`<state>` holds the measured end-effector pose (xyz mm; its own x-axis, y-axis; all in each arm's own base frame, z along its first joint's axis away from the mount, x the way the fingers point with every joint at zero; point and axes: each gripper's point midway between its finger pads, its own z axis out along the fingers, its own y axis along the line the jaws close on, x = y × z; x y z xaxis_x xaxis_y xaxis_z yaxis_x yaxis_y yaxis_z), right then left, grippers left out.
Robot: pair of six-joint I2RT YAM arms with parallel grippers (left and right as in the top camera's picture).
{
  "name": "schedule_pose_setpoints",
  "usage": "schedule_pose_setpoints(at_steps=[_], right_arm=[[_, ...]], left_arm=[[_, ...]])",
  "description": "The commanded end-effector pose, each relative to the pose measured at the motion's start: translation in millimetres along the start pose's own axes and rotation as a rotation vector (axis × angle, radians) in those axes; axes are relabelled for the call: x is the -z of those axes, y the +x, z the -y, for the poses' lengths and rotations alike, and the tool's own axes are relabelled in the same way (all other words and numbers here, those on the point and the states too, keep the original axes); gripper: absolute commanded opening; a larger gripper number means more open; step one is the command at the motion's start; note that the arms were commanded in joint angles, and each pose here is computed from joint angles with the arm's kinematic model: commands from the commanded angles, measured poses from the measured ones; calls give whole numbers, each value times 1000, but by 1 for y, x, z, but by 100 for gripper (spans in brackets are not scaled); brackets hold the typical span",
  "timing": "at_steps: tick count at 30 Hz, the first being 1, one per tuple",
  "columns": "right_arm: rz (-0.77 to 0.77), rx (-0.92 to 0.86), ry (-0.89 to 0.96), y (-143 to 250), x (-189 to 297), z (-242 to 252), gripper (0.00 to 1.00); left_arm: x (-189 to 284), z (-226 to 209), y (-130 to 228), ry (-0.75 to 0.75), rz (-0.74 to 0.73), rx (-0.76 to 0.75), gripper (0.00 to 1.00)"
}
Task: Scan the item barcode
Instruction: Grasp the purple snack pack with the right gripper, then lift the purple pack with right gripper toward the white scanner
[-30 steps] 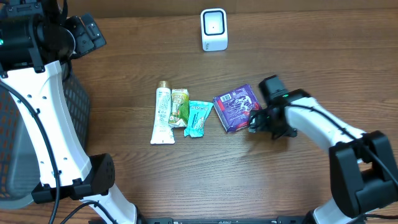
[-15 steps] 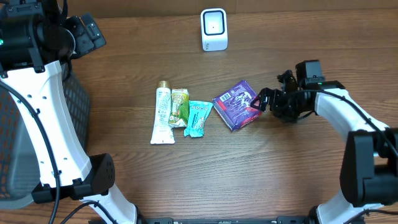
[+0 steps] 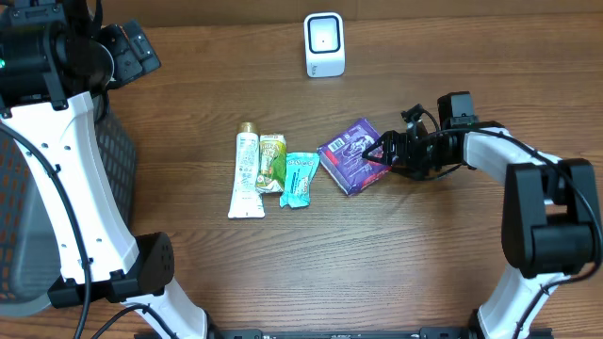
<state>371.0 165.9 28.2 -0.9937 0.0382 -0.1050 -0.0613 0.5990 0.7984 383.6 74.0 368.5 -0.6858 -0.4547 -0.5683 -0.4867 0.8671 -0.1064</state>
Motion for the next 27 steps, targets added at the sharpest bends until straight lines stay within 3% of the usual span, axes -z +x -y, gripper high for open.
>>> schedule_pose_setpoints(at_steps=[1, 9, 12, 16, 21, 27], right_arm=[[-86, -74, 73, 27, -30, 45, 95], [-16, -105, 234, 13, -30, 76, 46], [7, -113, 282, 9, -29, 83, 33], [13, -110, 278, 6, -29, 81, 4], [16, -104, 260, 2, -16, 59, 4], [109, 1, 279, -21, 29, -1, 4]], left_arm=[[-2, 0, 1, 3, -9, 20, 99], [-2, 0, 1, 3, -9, 20, 100], [-2, 0, 1, 3, -9, 20, 99], [-2, 0, 1, 3, -9, 20, 100], [-2, 0, 1, 3, -9, 20, 100], [-2, 0, 1, 3, -9, 20, 100]])
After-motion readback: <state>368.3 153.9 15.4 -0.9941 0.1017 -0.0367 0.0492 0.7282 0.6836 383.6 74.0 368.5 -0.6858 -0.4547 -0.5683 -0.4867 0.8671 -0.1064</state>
